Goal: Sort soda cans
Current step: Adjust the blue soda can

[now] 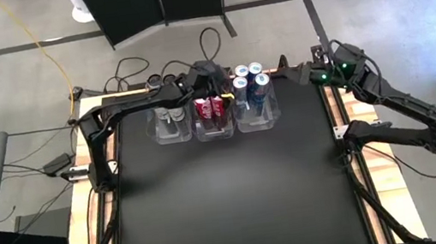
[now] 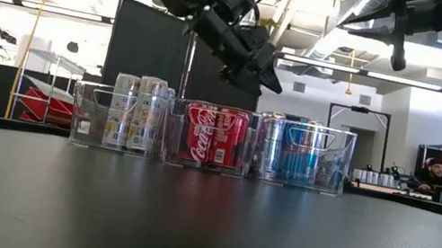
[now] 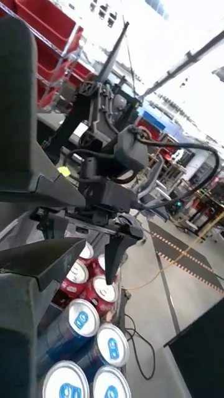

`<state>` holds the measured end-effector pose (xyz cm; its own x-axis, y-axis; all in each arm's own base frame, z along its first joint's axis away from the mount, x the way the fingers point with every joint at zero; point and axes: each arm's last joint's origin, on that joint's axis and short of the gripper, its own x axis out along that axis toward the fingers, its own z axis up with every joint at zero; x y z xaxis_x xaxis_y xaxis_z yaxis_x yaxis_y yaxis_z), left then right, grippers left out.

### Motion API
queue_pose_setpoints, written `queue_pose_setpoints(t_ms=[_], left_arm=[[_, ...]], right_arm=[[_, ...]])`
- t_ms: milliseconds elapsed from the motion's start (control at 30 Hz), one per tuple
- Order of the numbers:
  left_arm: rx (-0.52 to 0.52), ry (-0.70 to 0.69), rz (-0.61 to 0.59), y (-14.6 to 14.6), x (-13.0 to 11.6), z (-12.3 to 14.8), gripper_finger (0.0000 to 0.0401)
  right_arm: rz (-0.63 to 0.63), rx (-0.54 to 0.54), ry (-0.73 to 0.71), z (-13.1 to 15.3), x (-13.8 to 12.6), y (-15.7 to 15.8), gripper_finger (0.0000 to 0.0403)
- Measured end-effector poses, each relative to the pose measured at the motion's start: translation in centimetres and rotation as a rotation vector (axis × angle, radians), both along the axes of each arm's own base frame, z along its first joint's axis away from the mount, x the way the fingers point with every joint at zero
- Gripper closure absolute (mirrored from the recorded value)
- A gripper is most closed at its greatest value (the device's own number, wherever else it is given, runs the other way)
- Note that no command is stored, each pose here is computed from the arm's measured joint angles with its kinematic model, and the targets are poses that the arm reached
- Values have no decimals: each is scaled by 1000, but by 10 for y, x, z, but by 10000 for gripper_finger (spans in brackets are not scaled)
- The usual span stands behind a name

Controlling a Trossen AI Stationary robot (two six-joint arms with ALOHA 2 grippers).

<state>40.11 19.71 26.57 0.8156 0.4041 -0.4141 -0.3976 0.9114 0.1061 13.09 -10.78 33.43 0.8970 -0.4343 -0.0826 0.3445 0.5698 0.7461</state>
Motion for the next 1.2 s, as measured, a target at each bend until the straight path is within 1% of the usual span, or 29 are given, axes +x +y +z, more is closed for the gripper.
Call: queue_pose_setpoints(t_ms=[67, 133, 200, 267, 433, 500, 633, 800, 900, 1033, 1200], left_arm=[[-29, -16, 3, 6, 2, -8, 2], [-109, -12, 4, 11, 4, -21, 2], [-155, -16, 17, 13, 7, -32, 2], [-174, -24, 26, 13, 10, -37, 2], [-119, -104, 70, 15, 21, -45, 2], [-119, -114, 82, 16, 23, -47, 2], [-89, -110, 111, 17, 23, -48, 2], [-88, -99, 116, 18, 23, -51, 9], [-93, -98, 126, 19, 23, -52, 27], [-86, -100, 135, 18, 23, -52, 61], [-63, -84, 106, 18, 24, -52, 103]], right_arm=[[-15, 5, -5, 0, -1, -1, 295], [-31, 12, -9, 0, -3, -3, 295], [-41, 11, -11, 1, -4, -4, 295], [-46, 15, -12, 0, -5, -6, 295], [-15, -1, -8, 1, -5, -4, 295], [-13, -2, -8, 1, -6, -4, 295], [-13, -16, -3, 1, -6, -4, 295], [-10, -11, -5, 1, -8, -6, 295], [-15, -8, -7, 1, -10, -8, 295], [-23, -7, -8, 1, -13, -10, 295], [-37, -6, -9, 1, -17, -14, 295]])
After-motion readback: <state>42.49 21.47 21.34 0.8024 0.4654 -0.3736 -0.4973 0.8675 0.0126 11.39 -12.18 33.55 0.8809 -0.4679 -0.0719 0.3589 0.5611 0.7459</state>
